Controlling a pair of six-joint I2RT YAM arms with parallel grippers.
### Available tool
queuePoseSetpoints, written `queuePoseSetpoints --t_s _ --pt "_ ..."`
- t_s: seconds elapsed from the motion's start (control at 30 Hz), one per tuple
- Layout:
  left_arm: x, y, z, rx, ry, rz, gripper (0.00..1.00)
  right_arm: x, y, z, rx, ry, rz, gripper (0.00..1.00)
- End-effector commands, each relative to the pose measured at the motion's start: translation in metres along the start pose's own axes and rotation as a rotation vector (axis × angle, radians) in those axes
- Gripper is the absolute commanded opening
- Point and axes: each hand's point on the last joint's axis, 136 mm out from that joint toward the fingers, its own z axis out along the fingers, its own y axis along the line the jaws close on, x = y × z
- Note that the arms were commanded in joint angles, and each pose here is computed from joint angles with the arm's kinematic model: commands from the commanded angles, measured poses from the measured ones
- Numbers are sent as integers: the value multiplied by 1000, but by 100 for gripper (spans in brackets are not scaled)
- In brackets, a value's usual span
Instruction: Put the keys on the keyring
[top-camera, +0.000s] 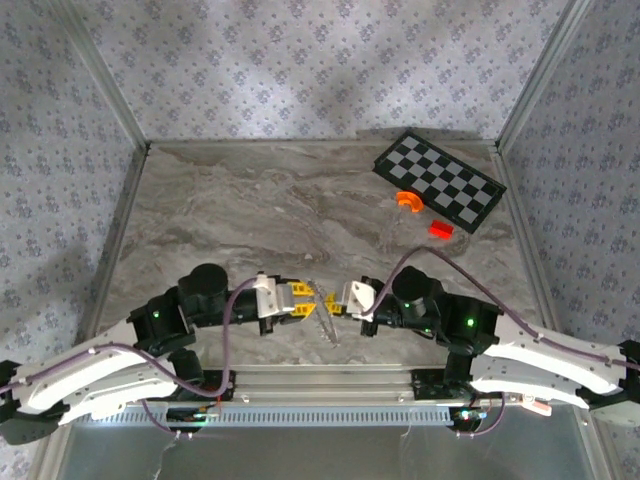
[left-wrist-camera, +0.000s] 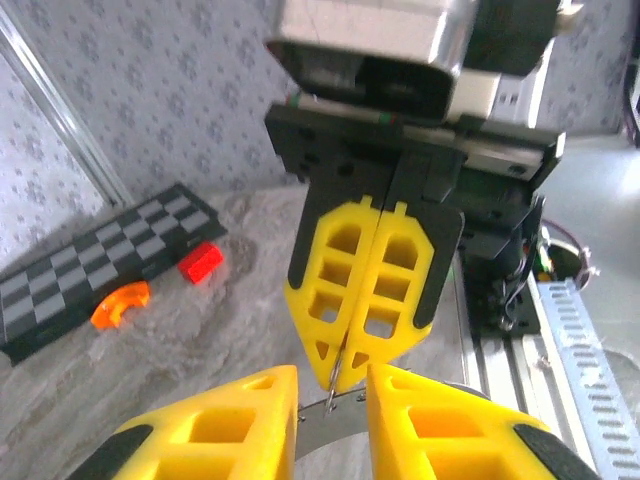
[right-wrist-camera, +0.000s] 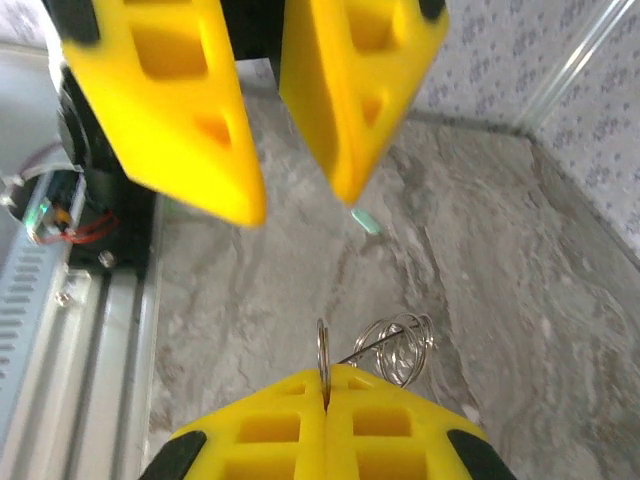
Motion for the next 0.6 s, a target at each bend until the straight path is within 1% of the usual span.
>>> queuePoseSetpoints --t_s 0.0,0.13,0.2,0.43,0.57 --pt "-19 -7 -10 24 -109 -22 26 -47 0 -15 -28 -236 43 0" --pt "-24 -10 -16 33 -144 -36 27 -64 0 -27 -62 -368 100 0" --pt "-27 -12 -16 47 -160 -38 27 -70 -2 -30 -68 -404 112 0" --pt "-33 -16 -11 82 -184 -40 29 -83 -1 -38 -109 -484 137 0" --pt "-39 -17 -8 95 -209 -33 29 -86 0 -40 -127 -507 149 0"
